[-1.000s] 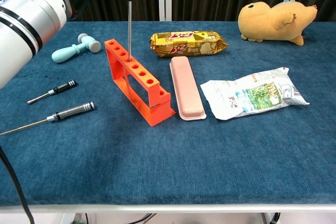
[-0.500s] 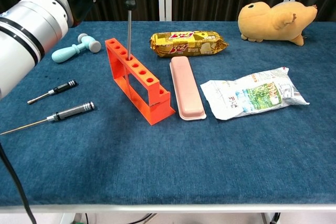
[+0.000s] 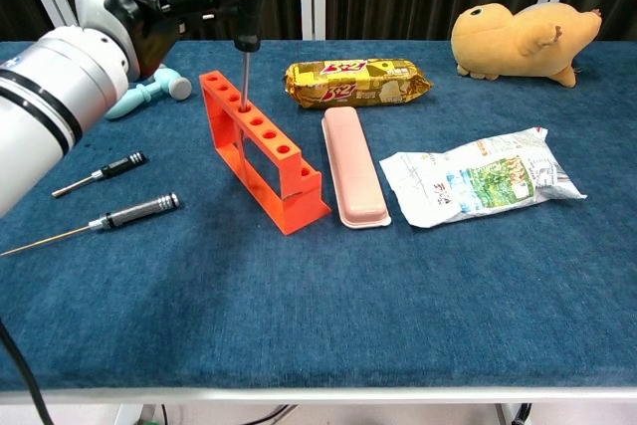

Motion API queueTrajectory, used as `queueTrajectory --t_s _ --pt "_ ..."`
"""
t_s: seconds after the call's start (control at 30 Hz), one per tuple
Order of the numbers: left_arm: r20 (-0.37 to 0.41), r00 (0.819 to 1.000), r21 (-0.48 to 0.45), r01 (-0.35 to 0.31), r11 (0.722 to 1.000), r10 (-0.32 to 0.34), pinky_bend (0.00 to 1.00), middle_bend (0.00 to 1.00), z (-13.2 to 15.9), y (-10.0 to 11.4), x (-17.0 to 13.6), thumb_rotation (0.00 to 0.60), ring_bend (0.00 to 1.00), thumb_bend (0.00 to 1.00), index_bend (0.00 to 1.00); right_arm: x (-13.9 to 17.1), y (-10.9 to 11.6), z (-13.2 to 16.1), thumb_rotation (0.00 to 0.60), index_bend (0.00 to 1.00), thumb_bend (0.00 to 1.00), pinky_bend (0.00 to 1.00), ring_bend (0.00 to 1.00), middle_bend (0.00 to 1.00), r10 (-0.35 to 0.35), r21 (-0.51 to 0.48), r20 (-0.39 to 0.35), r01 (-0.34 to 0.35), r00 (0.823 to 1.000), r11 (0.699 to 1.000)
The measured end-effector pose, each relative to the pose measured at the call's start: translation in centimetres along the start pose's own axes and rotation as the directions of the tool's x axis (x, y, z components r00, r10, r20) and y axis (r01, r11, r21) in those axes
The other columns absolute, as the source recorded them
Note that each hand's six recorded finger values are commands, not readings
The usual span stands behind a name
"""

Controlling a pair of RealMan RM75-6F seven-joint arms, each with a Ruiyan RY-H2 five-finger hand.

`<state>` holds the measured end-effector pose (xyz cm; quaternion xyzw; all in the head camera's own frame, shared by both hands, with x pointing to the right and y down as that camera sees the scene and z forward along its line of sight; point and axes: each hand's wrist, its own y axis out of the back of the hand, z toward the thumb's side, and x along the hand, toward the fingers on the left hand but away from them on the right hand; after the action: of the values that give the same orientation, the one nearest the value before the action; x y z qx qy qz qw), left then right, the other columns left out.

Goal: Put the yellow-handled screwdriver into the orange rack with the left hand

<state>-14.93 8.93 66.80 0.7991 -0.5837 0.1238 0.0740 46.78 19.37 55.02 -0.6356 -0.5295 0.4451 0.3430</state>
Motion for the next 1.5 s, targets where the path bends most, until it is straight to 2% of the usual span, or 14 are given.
queueTrajectory --t_s 0.1,0.17,0.23,0.33,0.67,0.87,1.03,1.13,1.17,1.27,1.33,1.37,1.47,1.5 --pt "0.003 1.000 -0.003 0.005 1.000 -0.005 0.24 0.31 -0.1 0.0 -0.2 0.600 0.15 0.37 0.42 0.0 0.0 0.0 0.600 0.00 0.35 0.00 0.00 0.00 0.000 0.001 0.000 0.000 1.000 1.000" --pt "0.012 1.000 0.005 0.007 1.000 -0.007 0.23 0.31 0.0 0.0 -0.2 0.600 0.15 0.37 0.24 0.0 0.0 0.0 0.600 0.00 0.35 0.00 0.00 0.00 -0.002 0.002 0.000 0.002 1.000 1.000" --pt "0.026 1.000 0.013 0.008 1.000 -0.008 0.21 0.31 0.1 0.1 -0.3 0.600 0.15 0.37 0.13 0.0 0.0 0.0 0.600 0.00 0.35 0.00 0.00 0.00 -0.003 0.003 0.000 0.003 1.000 1.000" --pt "0.050 0.999 0.024 -0.005 1.000 0.004 0.20 0.32 0.3 0.4 -0.4 0.600 0.15 0.36 0.05 0.0 -0.1 0.0 0.600 0.00 0.35 0.00 0.00 0.00 -0.004 0.004 0.003 0.004 1.000 1.000" --pt "0.060 0.998 0.036 -0.020 0.999 0.018 0.20 0.28 0.1 1.2 -0.9 0.600 0.14 0.34 0.04 0.0 -0.2 0.0 0.600 0.00 0.35 0.00 0.00 0.00 0.001 0.008 0.004 -0.002 1.000 1.000" --pt "0.103 0.994 0.058 -0.031 0.998 0.025 0.20 0.26 1.2 2.0 -1.5 0.600 0.13 0.33 0.04 0.0 -0.2 0.0 0.600 0.00 0.35 0.00 0.00 0.00 0.003 0.009 0.002 -0.003 1.000 1.000" --pt "0.158 0.987 0.128 -0.063 0.990 0.043 0.20 0.25 2.3 3.8 -2.8 0.600 0.12 0.33 0.11 0.0 -0.1 0.1 0.600 0.00 0.35 0.00 0.00 0.00 0.000 0.008 0.000 0.000 1.000 1.000" --pt "0.172 0.984 0.222 -0.088 0.971 0.050 0.20 0.24 2.5 5.5 -3.9 0.586 0.12 0.31 0.19 0.1 -0.1 0.2 0.600 0.00 0.35 0.00 0.00 0.00 0.001 0.009 -0.005 -0.001 1.000 1.000" --pt "0.170 0.984 0.259 -0.095 0.961 0.052 0.20 0.23 2.4 6.1 -4.3 0.575 0.12 0.30 0.23 0.2 -0.1 0.2 0.600 0.00 0.35 0.00 0.00 0.00 0.001 0.010 -0.007 -0.001 1.000 1.000" --pt "0.150 0.987 0.409 -0.116 0.905 0.059 0.21 0.23 2.1 8.7 -6.0 0.562 0.12 0.29 0.27 0.3 -0.1 0.4 0.600 0.00 0.35 0.00 0.00 0.00 0.003 0.013 -0.014 -0.003 1.000 1.000" --pt "0.123 0.990 0.533 -0.125 0.837 0.069 0.22 0.22 1.7 11.1 -7.7 0.541 0.12 0.26 0.27 0.4 -0.2 0.5 0.600 0.00 0.35 0.00 0.00 0.00 0.006 0.018 -0.015 -0.006 1.000 1.000" --pt "0.108 0.991 0.585 -0.125 0.801 0.076 0.22 0.22 1.5 12.1 -8.6 0.522 0.12 0.24 0.26 0.4 -0.3 0.5 0.600 0.00 0.35 0.00 0.00 0.00 0.009 0.022 -0.016 -0.009 1.000 1.000" --pt "0.055 0.993 0.748 -0.110 0.654 0.104 0.22 0.16 0.9 15.5 -11.6 0.479 0.08 0.16 0.21 0.5 -0.4 0.5 0.600 0.00 0.35 0.00 0.00 0.00 0.015 0.036 -0.015 -0.014 1.000 0.999" --pt "0.033 0.993 0.805 -0.096 0.586 0.117 0.21 0.14 0.7 16.8 -12.9 0.478 0.07 0.14 0.19 0.5 -0.4 0.5 0.600 0.00 0.35 0.00 0.00 0.00 0.016 0.042 -0.015 -0.015 1.000 0.999"
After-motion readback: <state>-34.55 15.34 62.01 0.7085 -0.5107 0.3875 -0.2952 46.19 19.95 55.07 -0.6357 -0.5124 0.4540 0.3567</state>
